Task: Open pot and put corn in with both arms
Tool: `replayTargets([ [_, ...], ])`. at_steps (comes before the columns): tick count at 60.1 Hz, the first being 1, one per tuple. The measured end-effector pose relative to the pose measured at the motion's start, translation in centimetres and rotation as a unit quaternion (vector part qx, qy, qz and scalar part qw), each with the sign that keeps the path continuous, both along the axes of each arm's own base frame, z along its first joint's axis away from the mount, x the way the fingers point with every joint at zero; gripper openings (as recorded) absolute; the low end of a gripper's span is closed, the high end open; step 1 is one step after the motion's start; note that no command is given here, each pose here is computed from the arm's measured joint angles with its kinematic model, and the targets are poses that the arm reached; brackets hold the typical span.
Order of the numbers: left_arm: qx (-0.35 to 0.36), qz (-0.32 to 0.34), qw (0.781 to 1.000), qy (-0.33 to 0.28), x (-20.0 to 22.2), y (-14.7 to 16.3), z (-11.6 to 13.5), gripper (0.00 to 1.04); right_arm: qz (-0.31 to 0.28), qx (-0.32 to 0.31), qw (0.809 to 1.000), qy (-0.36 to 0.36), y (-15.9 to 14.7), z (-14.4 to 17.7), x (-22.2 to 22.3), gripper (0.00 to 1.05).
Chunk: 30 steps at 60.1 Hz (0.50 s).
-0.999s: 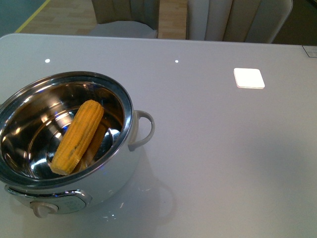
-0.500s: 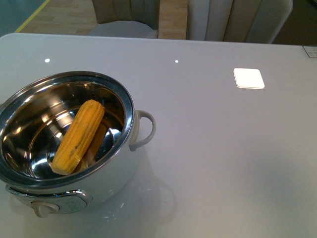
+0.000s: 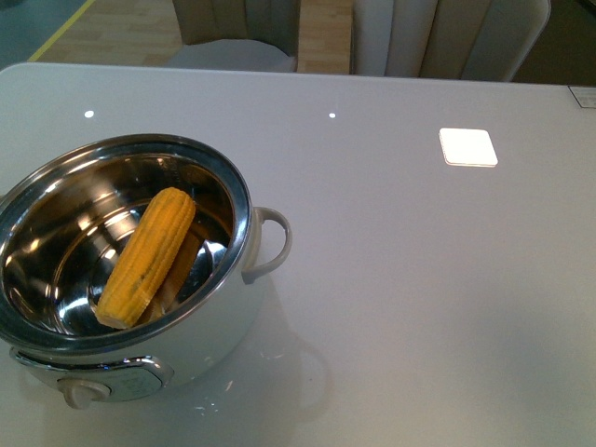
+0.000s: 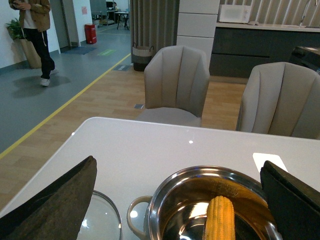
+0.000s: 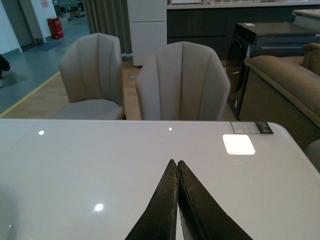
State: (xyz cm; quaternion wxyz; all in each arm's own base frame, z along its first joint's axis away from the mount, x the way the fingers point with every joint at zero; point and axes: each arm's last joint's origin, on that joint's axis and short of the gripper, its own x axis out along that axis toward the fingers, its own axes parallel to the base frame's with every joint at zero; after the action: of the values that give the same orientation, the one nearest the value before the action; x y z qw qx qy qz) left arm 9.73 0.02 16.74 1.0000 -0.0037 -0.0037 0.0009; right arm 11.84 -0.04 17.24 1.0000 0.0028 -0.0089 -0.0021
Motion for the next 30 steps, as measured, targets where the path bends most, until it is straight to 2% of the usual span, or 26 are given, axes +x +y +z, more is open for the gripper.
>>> replayTargets([
  [30, 0.0, 0.0, 1.0, 0.0, 0.0, 0.0, 0.0, 0.98, 0.0, 0.0, 1.0, 0.0, 0.0, -0.05, -1.0, 0.02],
])
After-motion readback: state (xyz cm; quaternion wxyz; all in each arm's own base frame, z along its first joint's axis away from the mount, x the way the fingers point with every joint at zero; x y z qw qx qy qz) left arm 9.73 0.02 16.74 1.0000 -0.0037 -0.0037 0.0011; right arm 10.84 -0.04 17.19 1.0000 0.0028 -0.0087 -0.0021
